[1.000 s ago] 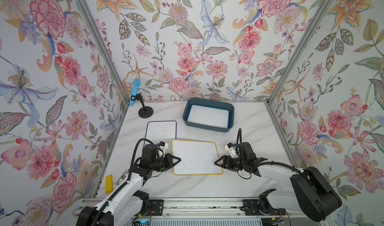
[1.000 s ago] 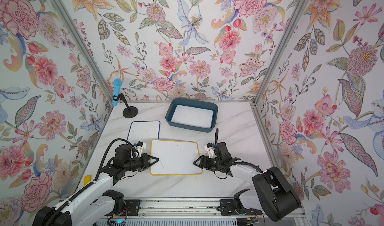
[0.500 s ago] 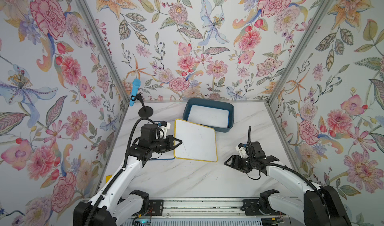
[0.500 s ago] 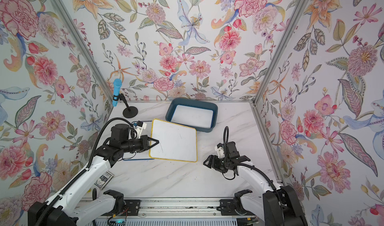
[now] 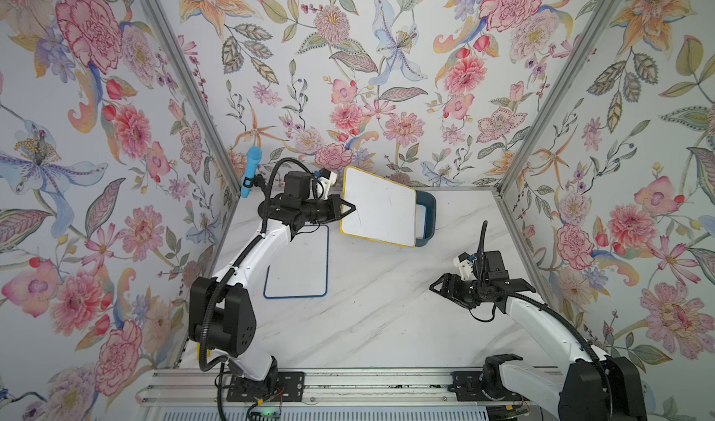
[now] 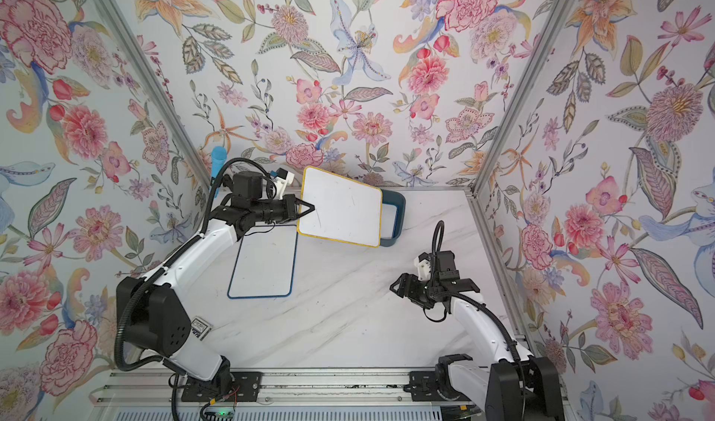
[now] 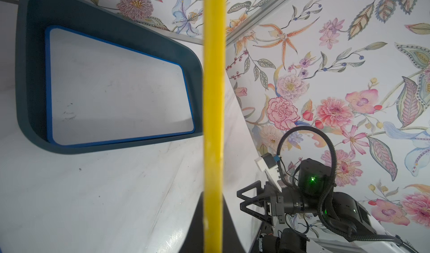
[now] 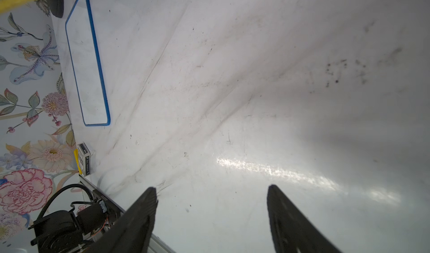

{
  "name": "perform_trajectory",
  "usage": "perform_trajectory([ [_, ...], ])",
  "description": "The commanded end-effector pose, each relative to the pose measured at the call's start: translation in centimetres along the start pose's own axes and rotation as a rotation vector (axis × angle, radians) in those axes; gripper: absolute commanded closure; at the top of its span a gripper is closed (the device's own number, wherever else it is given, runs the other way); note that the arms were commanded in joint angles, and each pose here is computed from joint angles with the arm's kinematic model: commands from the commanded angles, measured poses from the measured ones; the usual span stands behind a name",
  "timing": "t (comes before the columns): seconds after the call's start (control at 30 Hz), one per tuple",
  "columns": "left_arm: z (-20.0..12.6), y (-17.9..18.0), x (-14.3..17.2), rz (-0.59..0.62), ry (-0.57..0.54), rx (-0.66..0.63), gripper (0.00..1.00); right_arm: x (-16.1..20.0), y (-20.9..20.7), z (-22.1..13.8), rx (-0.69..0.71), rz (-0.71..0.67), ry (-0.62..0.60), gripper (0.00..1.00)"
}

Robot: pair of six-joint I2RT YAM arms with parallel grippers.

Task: Put the whiteboard into the storage box
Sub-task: Move the storage box to the center of the board.

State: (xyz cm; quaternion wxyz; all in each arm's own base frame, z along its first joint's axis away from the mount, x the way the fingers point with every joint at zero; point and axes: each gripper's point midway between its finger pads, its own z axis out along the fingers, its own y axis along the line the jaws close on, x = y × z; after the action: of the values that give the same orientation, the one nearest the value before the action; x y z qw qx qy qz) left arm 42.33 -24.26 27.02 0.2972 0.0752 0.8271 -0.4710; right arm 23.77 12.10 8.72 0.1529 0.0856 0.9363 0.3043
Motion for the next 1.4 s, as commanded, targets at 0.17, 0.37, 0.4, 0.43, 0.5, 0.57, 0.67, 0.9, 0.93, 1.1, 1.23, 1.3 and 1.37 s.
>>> perform_trajectory([
  [0.17, 4.7, -0.5, -6.4, 0.087, -0.123, 0.228, 1.0, -0.9, 0.1, -0.4, 0.017, 0.01, 0.0, 0.25],
  [0.37, 7.1, -0.5, -9.2, 0.098, -0.157, 0.316, 1.0, -1.4, -0.2, -0.1, 0.031, 0.013, 0.004, 0.25],
  [0.4, 7.6, 0.0, -9.6, 0.105, -0.152, 0.296, 1.0, -1.4, -0.2, -0.1, 0.033, 0.015, 0.007, 0.25],
  [0.43, 8.3, 0.7, -10.0, 0.115, -0.141, 0.27, 1.0, -1.4, -0.3, 0.0, 0.035, 0.018, 0.012, 0.25],
  [0.5, 9.8, 2.2, -10.0, 0.131, -0.096, 0.22, 1.0, -1.5, -0.3, 0.1, 0.034, 0.018, 0.018, 0.25],
  [0.57, 11.4, 3.2, -9.6, 0.153, -0.035, 0.182, 1.0, -1.5, -0.3, 0.2, 0.033, 0.016, 0.022, 0.25],
  [0.67, 13.4, 5.5, -8.4, 0.159, 0.05, 0.125, 1.0, -1.5, -0.5, 0.4, 0.038, 0.014, 0.027, 0.25],
  [0.9, 14.4, 9.1, -4.3, 0.138, 0.165, 0.069, 1.0, -1.2, -0.8, 0.8, 0.036, 0.022, 0.045, 0.25],
  [0.93, 14.3, 9.7, -3.8, 0.134, 0.173, 0.057, 1.0, -1.2, -0.8, 0.8, 0.035, 0.022, 0.044, 0.25],
  [1.1, 14.2, 11.4, -1.3, 0.092, 0.229, 0.01, 1.0, -1.2, -0.6, 0.9, 0.024, 0.031, 0.047, 0.25],
  [1.23, 13.3, 13.5, 2.1, 0.06, 0.313, -0.073, 1.0, -1.1, -0.5, 0.8, 0.02, 0.03, 0.039, 0.24],
  [1.3, 12.8, 14.8, 4.1, 0.049, 0.375, -0.122, 1.0, -0.9, -0.6, 0.7, 0.017, 0.029, 0.041, 0.24],
  [1.37, 12.3, 15.9, 6.2, 0.03, 0.436, -0.154, 1.0, -0.8, -0.6, 0.7, 0.014, 0.03, 0.041, 0.24],
])
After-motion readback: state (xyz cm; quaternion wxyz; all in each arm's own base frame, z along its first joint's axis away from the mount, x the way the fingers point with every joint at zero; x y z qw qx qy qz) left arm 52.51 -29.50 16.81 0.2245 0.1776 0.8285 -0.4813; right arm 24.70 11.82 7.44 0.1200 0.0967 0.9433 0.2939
